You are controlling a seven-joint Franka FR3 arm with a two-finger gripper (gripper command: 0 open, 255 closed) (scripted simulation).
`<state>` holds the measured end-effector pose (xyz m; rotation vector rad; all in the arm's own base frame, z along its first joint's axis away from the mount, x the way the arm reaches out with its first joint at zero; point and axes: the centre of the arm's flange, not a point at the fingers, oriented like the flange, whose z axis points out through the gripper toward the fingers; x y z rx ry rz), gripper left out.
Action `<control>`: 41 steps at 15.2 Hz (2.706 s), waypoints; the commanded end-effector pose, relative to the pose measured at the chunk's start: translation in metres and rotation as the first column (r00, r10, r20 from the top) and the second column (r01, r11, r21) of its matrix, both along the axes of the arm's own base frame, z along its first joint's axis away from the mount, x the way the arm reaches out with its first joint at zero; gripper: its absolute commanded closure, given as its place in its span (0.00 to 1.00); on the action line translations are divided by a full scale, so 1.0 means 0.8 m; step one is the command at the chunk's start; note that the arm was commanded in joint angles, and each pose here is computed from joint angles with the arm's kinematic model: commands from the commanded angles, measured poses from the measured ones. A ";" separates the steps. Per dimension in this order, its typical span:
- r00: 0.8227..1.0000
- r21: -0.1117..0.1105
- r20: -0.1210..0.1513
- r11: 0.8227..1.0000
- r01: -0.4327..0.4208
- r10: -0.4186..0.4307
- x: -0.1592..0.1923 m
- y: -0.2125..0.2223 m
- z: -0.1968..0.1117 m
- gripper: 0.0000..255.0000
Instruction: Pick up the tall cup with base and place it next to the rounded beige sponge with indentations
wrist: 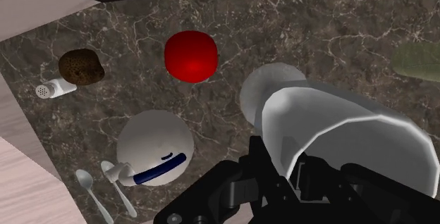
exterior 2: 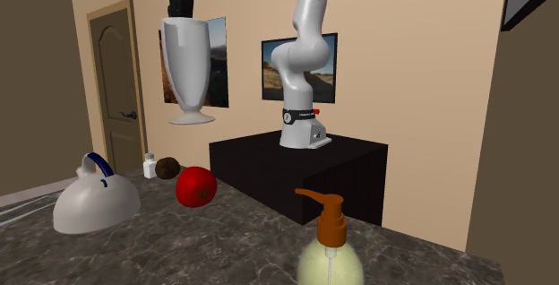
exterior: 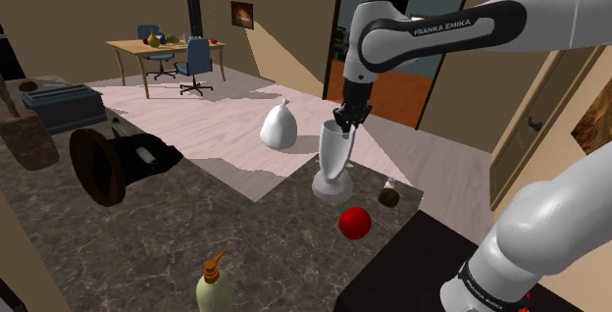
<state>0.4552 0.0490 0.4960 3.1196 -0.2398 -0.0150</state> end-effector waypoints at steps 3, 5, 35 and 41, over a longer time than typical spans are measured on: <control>1.000 0.001 0.001 1.000 -0.002 0.002 -0.015 -0.064 0.003 1.00; 1.000 0.001 0.001 1.000 -0.002 0.002 -0.021 -0.096 0.003 1.00; 1.000 0.001 0.001 1.000 -0.002 0.002 -0.112 -0.586 0.005 1.00; 1.000 0.001 0.001 1.000 -0.002 0.002 -0.112 -0.586 -0.035 1.00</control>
